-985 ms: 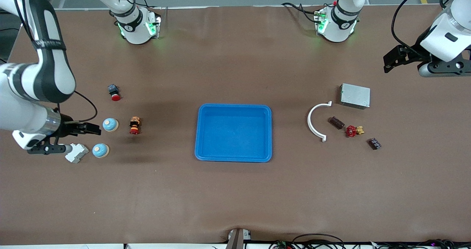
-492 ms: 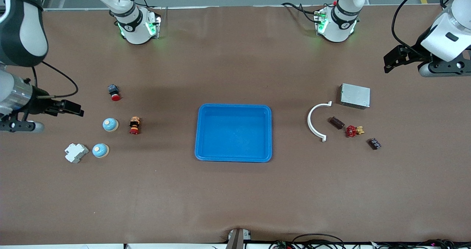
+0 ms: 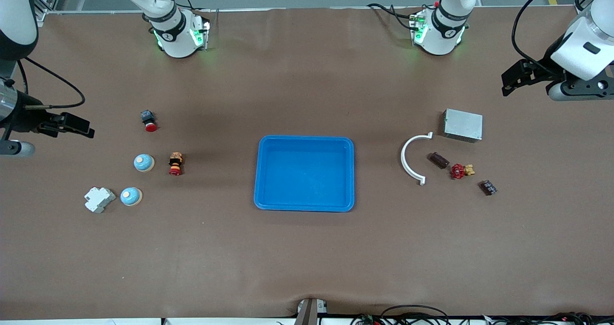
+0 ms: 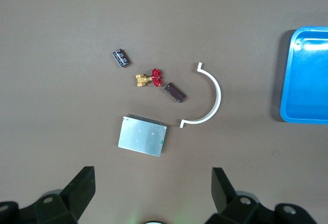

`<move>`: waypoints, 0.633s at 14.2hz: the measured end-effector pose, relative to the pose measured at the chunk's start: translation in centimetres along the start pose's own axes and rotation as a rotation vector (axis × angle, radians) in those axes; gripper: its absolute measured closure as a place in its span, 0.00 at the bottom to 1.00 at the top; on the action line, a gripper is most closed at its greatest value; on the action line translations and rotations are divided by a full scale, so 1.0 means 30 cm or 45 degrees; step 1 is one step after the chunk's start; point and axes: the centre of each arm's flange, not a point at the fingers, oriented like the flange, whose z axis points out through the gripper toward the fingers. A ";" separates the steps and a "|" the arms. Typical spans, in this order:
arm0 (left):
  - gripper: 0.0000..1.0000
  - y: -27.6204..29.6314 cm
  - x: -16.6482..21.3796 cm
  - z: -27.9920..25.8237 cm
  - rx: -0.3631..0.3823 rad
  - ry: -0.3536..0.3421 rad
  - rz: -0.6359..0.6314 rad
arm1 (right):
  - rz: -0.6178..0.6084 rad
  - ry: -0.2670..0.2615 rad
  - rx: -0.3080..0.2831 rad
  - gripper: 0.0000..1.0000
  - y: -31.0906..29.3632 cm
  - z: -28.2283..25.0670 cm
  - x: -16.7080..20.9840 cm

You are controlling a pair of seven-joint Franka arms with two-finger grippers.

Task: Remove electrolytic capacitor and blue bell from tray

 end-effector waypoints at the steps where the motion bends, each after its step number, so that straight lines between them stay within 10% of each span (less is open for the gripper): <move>1: 0.00 0.000 0.002 0.002 0.000 -0.001 0.000 | 0.000 -0.003 -0.009 0.00 0.003 -0.014 -0.010; 9: 0.00 -0.001 0.007 -0.002 -0.002 0.007 -0.001 | -0.003 -0.026 -0.019 0.00 0.000 -0.112 -0.074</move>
